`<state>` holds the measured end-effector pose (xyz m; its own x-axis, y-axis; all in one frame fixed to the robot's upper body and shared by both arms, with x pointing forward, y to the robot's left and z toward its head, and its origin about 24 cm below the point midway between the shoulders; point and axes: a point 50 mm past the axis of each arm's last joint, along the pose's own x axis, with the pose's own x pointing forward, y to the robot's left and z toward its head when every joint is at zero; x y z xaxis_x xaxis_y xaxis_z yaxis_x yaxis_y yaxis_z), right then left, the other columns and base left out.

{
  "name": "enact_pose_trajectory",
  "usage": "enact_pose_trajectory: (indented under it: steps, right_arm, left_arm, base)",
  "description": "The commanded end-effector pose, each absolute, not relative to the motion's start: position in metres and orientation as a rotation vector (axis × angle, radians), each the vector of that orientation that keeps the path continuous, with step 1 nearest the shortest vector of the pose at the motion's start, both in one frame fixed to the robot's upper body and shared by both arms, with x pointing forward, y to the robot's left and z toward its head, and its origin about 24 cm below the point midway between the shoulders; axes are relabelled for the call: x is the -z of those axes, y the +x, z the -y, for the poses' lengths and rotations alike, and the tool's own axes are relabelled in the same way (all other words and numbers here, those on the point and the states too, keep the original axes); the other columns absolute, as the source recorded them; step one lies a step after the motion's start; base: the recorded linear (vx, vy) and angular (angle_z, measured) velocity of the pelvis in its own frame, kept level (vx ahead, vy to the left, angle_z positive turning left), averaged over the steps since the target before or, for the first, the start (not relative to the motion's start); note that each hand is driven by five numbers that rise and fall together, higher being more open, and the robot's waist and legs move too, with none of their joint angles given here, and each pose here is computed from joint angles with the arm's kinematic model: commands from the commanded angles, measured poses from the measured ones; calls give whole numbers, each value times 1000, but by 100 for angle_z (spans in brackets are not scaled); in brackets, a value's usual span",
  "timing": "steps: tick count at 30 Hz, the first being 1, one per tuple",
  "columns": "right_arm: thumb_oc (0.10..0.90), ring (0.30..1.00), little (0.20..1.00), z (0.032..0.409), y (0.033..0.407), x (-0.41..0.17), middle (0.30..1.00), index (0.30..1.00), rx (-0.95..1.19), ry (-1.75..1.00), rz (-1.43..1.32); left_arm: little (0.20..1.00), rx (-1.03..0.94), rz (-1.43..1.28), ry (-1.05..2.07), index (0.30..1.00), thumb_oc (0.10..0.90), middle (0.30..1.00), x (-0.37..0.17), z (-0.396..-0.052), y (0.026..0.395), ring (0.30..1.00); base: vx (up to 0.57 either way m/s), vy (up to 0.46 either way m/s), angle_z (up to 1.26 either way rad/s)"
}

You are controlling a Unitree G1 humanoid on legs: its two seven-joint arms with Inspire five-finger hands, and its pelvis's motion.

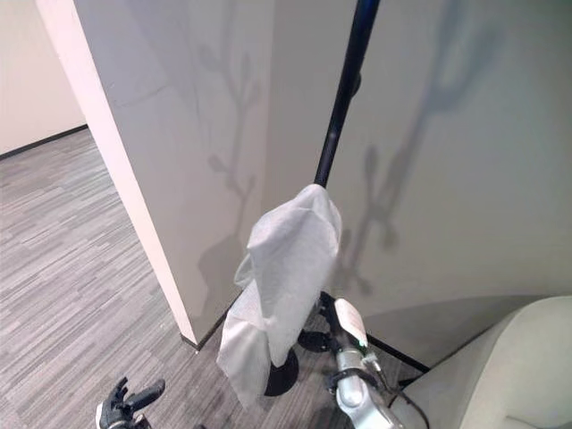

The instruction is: Hang the clothes on the sofa on the clothes rack.

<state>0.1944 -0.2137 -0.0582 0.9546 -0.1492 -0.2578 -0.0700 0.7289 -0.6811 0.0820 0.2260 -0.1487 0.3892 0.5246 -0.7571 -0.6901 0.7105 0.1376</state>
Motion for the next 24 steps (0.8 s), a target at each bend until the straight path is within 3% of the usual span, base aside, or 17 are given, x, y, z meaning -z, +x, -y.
enact_pose_trajectory:
  steps: [1,4,10,12,13,14,17,21,24]
  right_arm:
    - [800,900,900,223,213,30,900,900,157,-522,-178]
    - [800,900,900,238,200,31,900,900,233,-451,-200]
    - [800,900,900,247,180,47,900,900,352,-344,-286]
    - [800,900,900,244,170,59,900,900,417,-192,-337]
    - [800,900,900,238,156,81,900,900,512,10,-429]
    - [800,900,900,238,156,81,900,900,512,11,-428]
    - [800,900,900,220,126,117,900,900,759,535,-556]
    - [800,900,900,213,117,126,900,900,769,634,-586]
    - [800,900,900,215,113,129,900,900,608,592,-624]
  left_arm:
    - [900,-786,-751,-235,900,800,900,137,-243,116,900]
    - [900,-861,-854,-249,900,800,900,148,-250,87,900]
    - [900,-872,-889,-270,900,800,900,152,-246,77,900]
    - [900,-859,-897,-271,900,800,900,154,-243,76,900]
    - [900,-829,-899,-281,900,800,900,154,-238,80,900]
    - [900,-829,-899,-281,900,800,900,154,-238,80,900]
    - [900,-786,-932,-300,900,800,900,157,-228,84,900]
    - [900,-766,-935,-297,900,800,900,158,-226,84,900]
    - [900,-676,-936,-264,900,800,900,158,-222,84,900]
  base:
    - [0,0,0]
    - [-15,17,-11]
    - [-4,16,-10]
    - [-3,15,-11]
    - [2,8,-8]
    - [0,17,-7]
    - [2,14,-3]
    - [3,6,-4]
    - [-9,6,-15]
